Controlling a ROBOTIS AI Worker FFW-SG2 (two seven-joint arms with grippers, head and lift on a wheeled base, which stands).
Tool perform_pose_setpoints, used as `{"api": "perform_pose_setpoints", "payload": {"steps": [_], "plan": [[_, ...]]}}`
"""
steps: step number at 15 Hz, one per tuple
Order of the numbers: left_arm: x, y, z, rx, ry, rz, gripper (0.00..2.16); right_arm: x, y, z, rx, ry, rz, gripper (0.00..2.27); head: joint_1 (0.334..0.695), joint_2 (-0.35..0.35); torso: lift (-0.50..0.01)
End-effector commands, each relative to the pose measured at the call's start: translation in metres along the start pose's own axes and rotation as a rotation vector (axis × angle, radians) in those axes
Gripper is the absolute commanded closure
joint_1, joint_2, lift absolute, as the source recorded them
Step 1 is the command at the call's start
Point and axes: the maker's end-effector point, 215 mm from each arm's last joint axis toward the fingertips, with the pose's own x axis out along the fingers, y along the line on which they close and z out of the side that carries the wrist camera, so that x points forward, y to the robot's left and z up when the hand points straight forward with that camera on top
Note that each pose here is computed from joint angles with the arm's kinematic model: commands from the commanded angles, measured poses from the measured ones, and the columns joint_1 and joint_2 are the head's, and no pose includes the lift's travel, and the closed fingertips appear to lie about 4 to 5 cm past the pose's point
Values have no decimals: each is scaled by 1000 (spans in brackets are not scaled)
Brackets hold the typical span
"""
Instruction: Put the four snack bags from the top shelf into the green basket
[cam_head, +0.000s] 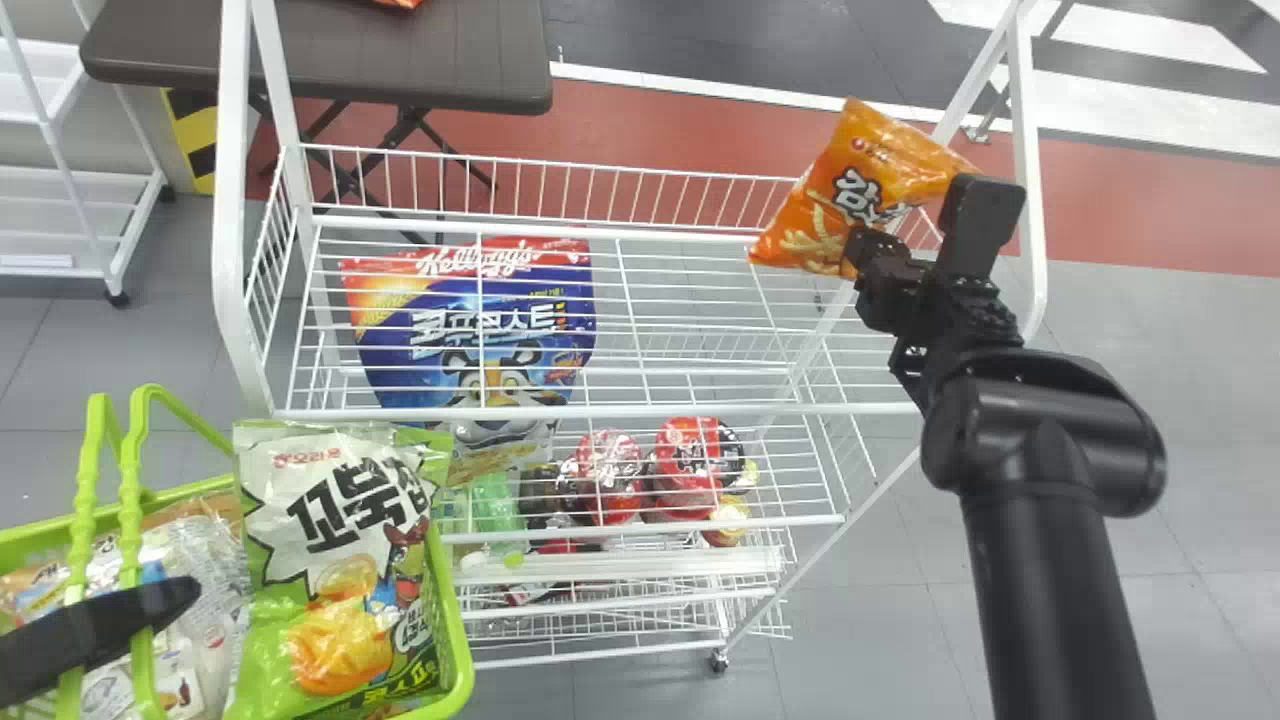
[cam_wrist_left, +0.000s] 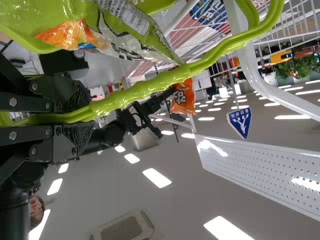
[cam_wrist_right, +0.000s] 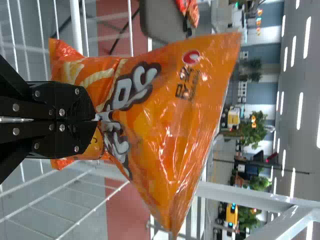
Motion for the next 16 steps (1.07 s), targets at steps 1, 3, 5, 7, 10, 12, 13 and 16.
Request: {"api": "perform_pose_setpoints", "payload": {"steps": [1, 3, 5, 7, 10, 12, 13, 16], "plan": [[0, -2, 0, 5, -1, -10, 2148, -44, 44, 8, 53, -2, 123, 2250, 695, -205, 0], [0, -2, 1, 5, -1, -12, 2148, -83, 93, 12, 98, 16, 268, 2250, 695, -169, 0], [0, -2, 1, 4, -2, -11, 2148, -120, 139, 8, 164, 83, 422, 2250, 695, -98, 0], [0, -1, 1, 9, -3, -11, 2148, -155, 185, -5, 229, 180, 583, 2250, 695, -44, 0], [0, -1, 1, 13, -3, -11, 2148, -216, 248, -36, 298, 387, 821, 2250, 695, 48, 0], [0, -1, 2, 19, -3, -10, 2148, -257, 272, -51, 339, 509, 948, 2250, 695, 137, 0], [0, -1, 2, 19, -3, -11, 2148, -273, 281, -52, 354, 552, 1004, 2250, 695, 162, 0], [3, -2, 1, 21, 3, -17, 2148, -302, 306, -45, 371, 623, 1134, 2250, 695, 248, 0]]}}
